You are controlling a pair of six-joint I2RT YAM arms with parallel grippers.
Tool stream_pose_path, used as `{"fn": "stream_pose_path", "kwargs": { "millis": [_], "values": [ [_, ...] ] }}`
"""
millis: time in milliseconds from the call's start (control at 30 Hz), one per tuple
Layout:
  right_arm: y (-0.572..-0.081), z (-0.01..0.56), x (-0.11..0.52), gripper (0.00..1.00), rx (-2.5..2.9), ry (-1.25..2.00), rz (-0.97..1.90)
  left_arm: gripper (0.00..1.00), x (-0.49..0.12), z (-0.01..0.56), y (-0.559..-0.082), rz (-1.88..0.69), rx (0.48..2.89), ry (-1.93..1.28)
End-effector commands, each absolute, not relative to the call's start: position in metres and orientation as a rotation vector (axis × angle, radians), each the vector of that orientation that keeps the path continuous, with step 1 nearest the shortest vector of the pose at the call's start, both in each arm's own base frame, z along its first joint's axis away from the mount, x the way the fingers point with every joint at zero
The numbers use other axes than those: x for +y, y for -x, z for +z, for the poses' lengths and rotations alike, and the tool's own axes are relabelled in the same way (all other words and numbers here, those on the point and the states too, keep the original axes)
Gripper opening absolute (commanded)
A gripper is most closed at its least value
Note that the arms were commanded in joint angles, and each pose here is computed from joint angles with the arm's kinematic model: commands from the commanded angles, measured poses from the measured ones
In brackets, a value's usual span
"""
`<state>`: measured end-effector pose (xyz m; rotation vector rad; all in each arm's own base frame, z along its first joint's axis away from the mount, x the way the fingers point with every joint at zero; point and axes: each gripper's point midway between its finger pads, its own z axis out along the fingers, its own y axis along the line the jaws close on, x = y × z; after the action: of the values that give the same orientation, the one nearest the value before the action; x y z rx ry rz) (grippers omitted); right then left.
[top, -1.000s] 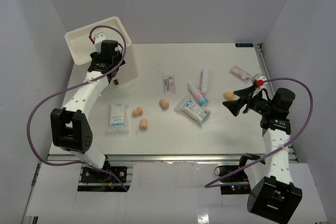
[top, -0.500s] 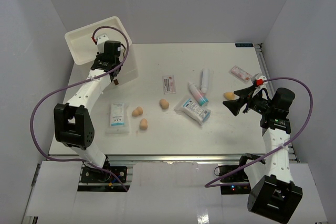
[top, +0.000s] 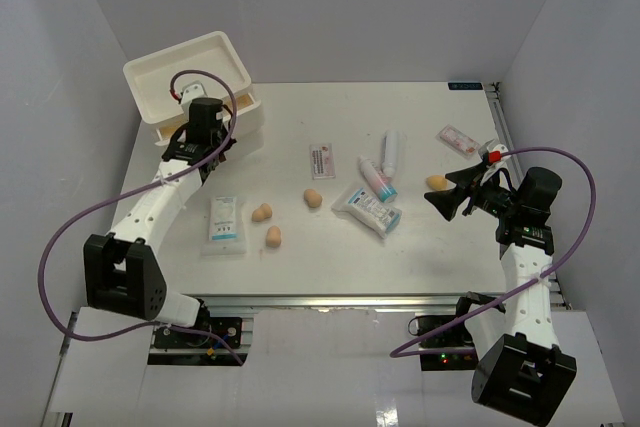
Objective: Organize the makeup
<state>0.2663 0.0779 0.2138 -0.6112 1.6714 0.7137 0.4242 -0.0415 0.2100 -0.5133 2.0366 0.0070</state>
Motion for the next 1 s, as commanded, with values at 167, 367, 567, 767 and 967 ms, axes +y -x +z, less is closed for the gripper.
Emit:
{"fn": "stream_pose_path", "kwargs": {
  "millis": [167,367,567,767,967],
  "values": [
    [-0.268,0.217,0.078,0.9,1.653,0.62,0.709,0.0,-0.098,0.213,-0.367,-0.325,2.078,0.44],
    [-0.268,0.216,0.078,0.9,1.654,0.621,0.714,0.03,-0.1,0.209,-0.351,-0.35,2.086,0.43],
    [-0.267,0.216,0.079,0.9,1.651,0.63,0.72,0.48,-0.104,0.211,-0.347,-0.367,2.096,0.386],
    [-0.266,0.216,0.08,0.9,1.643,0.644,0.725,0.85,-0.118,0.223,-0.338,-0.44,2.096,0.23],
    [-0.264,0.215,0.082,0.9,1.629,0.675,0.723,0.94,-0.15,0.238,-0.316,-0.624,2.056,-0.066]
  ]
}}
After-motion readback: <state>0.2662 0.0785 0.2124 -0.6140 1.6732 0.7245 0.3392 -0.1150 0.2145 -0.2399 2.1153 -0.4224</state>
